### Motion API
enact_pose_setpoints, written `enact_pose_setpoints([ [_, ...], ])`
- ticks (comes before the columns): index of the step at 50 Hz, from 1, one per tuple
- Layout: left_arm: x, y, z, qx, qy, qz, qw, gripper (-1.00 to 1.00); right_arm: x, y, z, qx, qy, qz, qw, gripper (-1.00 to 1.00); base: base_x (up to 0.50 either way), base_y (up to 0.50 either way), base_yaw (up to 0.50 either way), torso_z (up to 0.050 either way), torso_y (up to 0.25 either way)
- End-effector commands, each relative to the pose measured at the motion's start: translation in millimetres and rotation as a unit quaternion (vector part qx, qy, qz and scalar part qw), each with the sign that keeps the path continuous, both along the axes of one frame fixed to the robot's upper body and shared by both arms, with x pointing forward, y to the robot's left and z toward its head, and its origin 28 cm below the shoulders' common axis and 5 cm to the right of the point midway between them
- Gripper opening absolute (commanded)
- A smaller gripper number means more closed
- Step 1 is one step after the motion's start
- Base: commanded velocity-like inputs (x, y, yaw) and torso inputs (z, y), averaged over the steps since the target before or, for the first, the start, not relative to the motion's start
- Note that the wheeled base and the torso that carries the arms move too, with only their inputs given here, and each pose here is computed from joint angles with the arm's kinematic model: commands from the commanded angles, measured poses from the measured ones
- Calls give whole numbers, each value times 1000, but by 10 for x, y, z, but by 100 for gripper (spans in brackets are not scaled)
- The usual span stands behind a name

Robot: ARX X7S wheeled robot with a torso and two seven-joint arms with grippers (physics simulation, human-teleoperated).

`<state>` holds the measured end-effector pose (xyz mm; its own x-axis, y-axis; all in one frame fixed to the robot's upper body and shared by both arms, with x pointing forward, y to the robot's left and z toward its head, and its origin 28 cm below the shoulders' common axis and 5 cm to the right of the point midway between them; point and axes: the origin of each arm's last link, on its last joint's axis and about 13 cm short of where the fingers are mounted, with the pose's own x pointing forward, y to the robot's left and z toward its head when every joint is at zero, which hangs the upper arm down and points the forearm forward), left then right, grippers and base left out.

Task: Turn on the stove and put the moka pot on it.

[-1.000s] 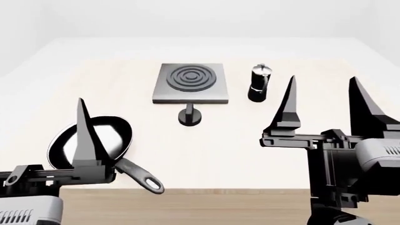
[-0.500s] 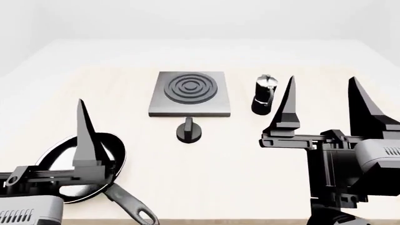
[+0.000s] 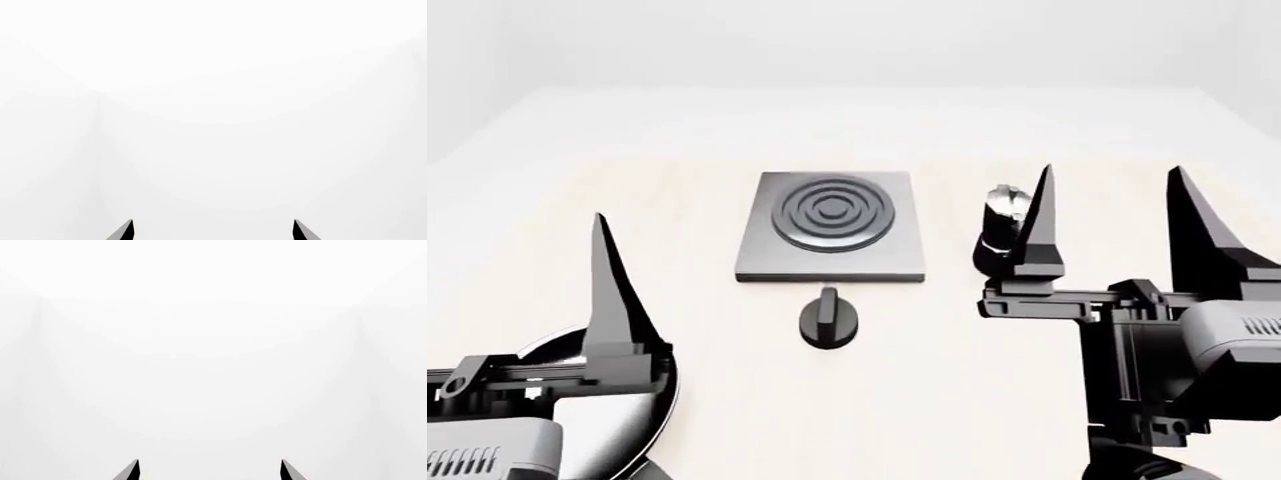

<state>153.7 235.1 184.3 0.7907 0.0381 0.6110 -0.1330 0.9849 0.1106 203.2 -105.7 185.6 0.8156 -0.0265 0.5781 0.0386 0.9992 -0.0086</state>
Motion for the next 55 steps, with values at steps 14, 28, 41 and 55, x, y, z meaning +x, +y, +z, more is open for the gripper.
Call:
enact_pose_setpoints([
  [14, 4, 3, -2, 0, 1, 0, 1000, 100, 5, 4, -33, 0, 1, 1, 1000, 100, 260, 13, 0, 0, 0],
  [28, -5, 6, -11, -1, 3, 0, 1000, 100, 0, 12, 40, 0, 1, 2, 1000, 100, 259, 13, 0, 0, 1],
  [41, 37, -12, -60, -1, 12, -5, 1000, 100, 9, 11, 13, -1, 5, 3, 1000, 100, 143, 8, 0, 0, 0],
  [55, 258, -60, -294, -31, 156, -99, 982, 100, -3, -2, -33, 4, 4, 3, 1000, 100, 0, 0, 0, 0, 0],
])
